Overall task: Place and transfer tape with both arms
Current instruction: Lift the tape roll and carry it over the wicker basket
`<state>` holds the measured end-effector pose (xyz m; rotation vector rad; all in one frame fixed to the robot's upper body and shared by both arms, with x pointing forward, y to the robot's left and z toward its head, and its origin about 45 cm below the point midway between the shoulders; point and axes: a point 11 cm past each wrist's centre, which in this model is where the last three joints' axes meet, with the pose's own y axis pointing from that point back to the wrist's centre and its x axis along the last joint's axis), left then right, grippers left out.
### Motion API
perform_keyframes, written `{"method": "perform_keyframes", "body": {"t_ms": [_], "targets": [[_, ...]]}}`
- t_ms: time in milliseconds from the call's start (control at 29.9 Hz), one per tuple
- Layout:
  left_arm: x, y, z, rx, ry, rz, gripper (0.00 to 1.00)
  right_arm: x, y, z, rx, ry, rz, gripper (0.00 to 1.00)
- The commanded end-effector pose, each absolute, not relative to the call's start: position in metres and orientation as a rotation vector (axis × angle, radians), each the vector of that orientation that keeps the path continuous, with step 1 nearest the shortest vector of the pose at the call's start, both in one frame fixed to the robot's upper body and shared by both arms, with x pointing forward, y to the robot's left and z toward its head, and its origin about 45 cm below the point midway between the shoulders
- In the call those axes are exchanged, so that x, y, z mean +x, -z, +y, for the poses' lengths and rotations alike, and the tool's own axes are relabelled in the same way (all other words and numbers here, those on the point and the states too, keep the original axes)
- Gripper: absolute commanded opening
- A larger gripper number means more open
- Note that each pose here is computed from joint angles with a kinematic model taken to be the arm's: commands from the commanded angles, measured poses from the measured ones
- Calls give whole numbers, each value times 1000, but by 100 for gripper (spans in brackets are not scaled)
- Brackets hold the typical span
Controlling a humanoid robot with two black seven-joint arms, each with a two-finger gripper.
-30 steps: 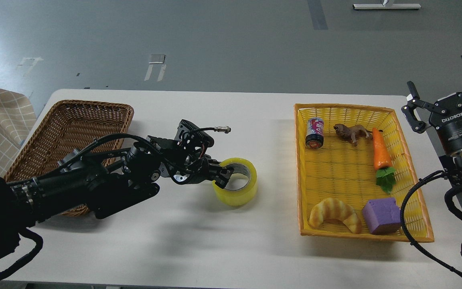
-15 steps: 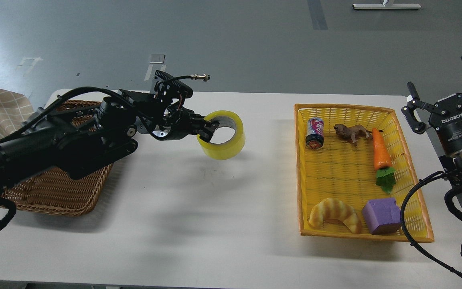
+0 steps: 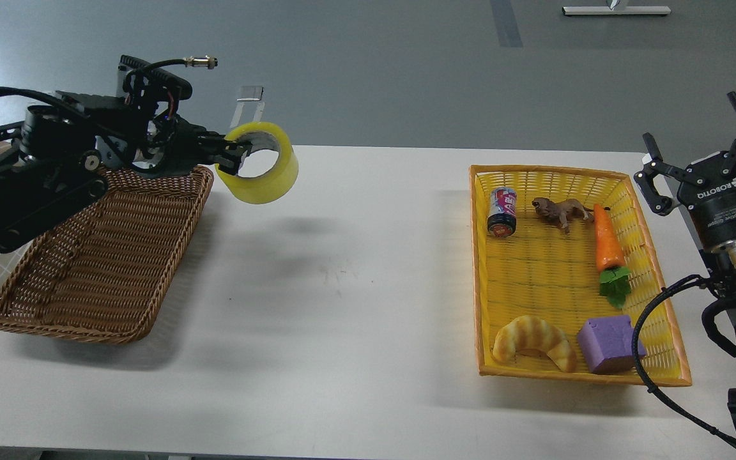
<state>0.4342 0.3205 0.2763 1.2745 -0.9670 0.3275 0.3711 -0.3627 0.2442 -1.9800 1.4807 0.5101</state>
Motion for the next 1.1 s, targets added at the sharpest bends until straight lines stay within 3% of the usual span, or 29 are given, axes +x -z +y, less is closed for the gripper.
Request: {"method": "perform_keyframes", "body": {"t_ms": [0, 602, 1070], "targets": [[428, -279, 346, 1307, -343, -946, 0, 371, -244, -363, -1980, -512, 1481, 99], [386, -260, 452, 1448, -427, -833, 0, 372, -236, -357, -1961, -544, 1477, 99], [349, -224, 498, 1507, -426, -750, 0, 372, -235, -356, -1960, -549, 1473, 99]]}}
